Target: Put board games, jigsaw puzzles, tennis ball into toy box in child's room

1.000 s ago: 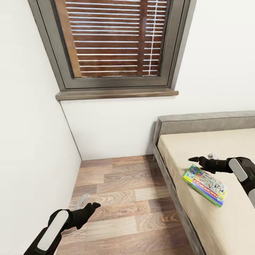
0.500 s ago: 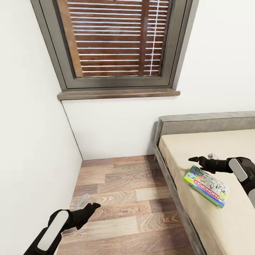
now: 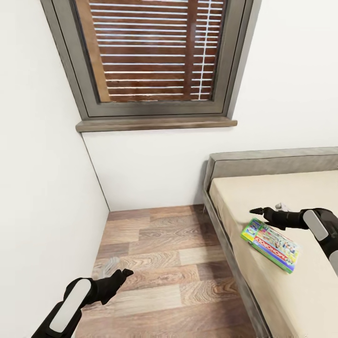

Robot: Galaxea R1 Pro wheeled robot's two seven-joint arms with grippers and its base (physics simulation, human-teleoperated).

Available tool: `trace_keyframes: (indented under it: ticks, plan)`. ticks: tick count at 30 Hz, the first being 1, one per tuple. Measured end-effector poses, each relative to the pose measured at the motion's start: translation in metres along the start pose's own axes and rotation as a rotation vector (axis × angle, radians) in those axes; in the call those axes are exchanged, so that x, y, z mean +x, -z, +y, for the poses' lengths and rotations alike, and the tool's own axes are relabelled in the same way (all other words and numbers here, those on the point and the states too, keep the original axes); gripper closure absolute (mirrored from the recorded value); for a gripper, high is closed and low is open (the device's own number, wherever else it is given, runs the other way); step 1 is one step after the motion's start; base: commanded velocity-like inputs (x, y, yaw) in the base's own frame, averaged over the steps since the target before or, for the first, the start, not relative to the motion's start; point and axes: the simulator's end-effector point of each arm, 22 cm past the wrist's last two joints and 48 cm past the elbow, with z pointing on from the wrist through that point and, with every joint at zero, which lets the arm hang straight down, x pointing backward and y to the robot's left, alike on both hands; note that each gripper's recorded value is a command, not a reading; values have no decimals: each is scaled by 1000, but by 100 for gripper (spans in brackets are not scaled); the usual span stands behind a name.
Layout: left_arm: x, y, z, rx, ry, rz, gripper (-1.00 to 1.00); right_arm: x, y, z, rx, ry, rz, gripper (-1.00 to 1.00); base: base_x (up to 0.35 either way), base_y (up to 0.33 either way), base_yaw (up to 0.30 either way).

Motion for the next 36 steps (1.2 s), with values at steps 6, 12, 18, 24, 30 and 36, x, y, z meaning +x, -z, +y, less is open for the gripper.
trace_keyframes:
  ticks: [6,12,18,24,30,36]
  plan:
    - [0,0,0,0,0,-1,-100,0,0,0,-1,0,1,-100,-61,-43,1]
    - [-1,0,0,1,1,-1,-100,1,0,1,-1,1,1,-100,-23,-16,2]
    - [-1,0,0,1,0,-2,-100,1,-1,1,-1,2,1,-100,-9,-7,87]
    - [-1,0,0,0,0,-2,-100,1,-1,1,-1,2,2,-100,-4,-3,162]
    - [-1,0,0,0,0,-2,-100,2,-2,2,-2,2,3,-100,-2,-1,86]
    - [-1,0,0,0,0,-2,-100,2,-2,2,-3,2,4,-100,-1,0,36]
